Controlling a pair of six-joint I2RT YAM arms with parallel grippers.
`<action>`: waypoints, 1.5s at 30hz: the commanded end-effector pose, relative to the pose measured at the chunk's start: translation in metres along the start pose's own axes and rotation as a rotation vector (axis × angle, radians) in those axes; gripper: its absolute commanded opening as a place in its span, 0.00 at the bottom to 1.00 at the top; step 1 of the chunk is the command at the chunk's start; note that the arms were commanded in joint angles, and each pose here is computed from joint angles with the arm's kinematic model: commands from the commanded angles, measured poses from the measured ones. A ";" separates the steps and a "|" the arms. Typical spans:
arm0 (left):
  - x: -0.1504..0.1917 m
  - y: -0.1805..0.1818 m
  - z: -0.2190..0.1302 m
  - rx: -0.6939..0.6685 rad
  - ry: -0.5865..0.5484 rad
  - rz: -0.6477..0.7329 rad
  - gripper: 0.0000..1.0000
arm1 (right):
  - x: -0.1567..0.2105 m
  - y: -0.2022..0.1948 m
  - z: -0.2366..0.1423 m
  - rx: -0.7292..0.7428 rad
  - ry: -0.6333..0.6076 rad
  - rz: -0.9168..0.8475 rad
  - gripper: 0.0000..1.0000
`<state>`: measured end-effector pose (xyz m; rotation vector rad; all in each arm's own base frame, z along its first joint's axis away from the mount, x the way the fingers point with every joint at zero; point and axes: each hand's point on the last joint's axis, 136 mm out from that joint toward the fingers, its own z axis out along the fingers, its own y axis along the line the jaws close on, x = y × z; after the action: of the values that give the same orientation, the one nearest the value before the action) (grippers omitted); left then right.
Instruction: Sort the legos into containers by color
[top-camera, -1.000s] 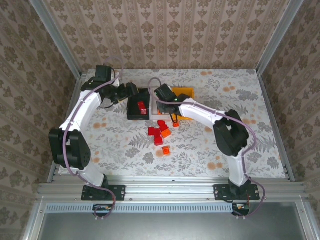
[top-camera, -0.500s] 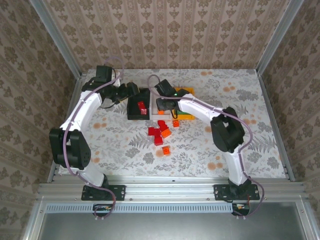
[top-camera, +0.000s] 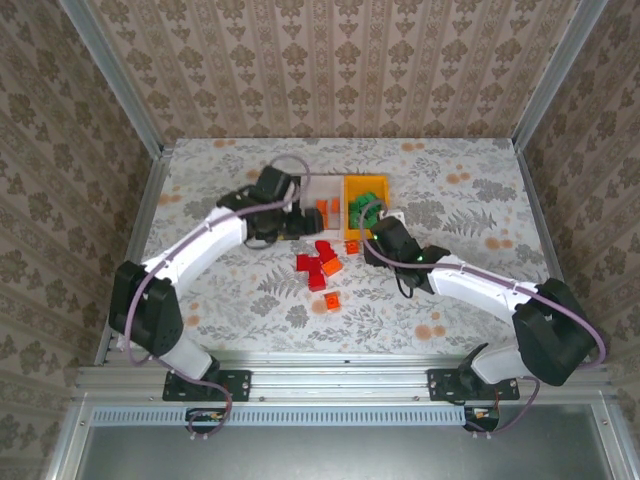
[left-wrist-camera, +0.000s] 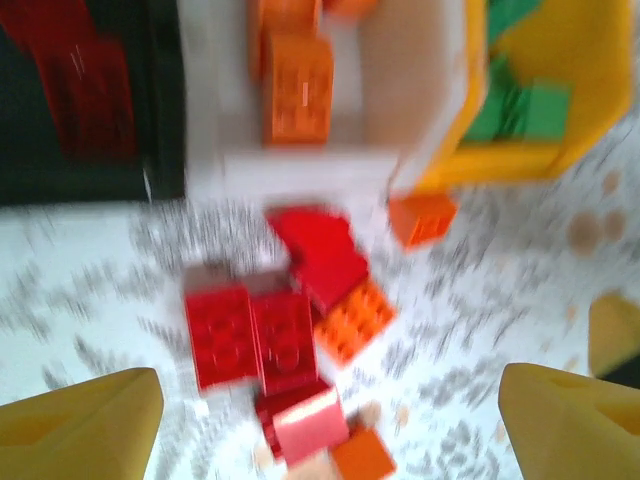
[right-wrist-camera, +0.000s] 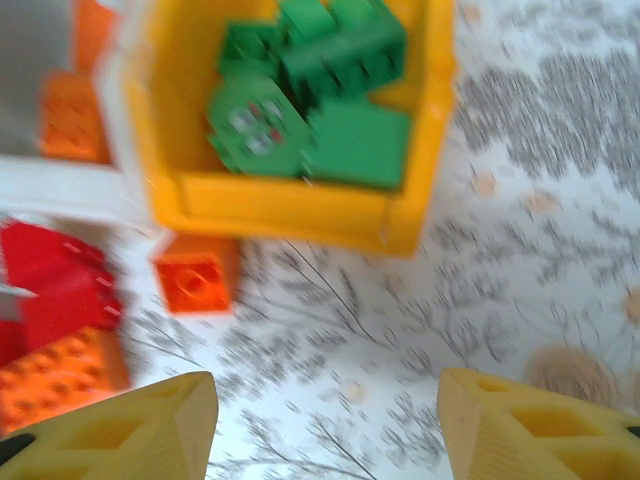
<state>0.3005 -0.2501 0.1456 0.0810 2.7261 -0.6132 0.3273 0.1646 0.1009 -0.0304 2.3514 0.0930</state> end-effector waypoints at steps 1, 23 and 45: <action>0.021 0.008 0.012 -0.087 -0.058 -0.103 0.89 | -0.020 -0.002 -0.003 -0.016 -0.125 0.160 0.64; 0.092 0.007 0.094 -0.375 0.090 0.039 0.67 | -0.017 -0.022 -0.013 0.029 -0.189 0.273 0.73; 0.065 -0.041 0.030 -0.280 -0.058 0.193 0.25 | -0.016 -0.020 -0.012 0.018 -0.181 0.274 0.72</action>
<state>0.2354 -0.2915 0.0567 0.1816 2.8055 -0.1121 0.3299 0.1470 0.1147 0.2639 2.1929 0.1876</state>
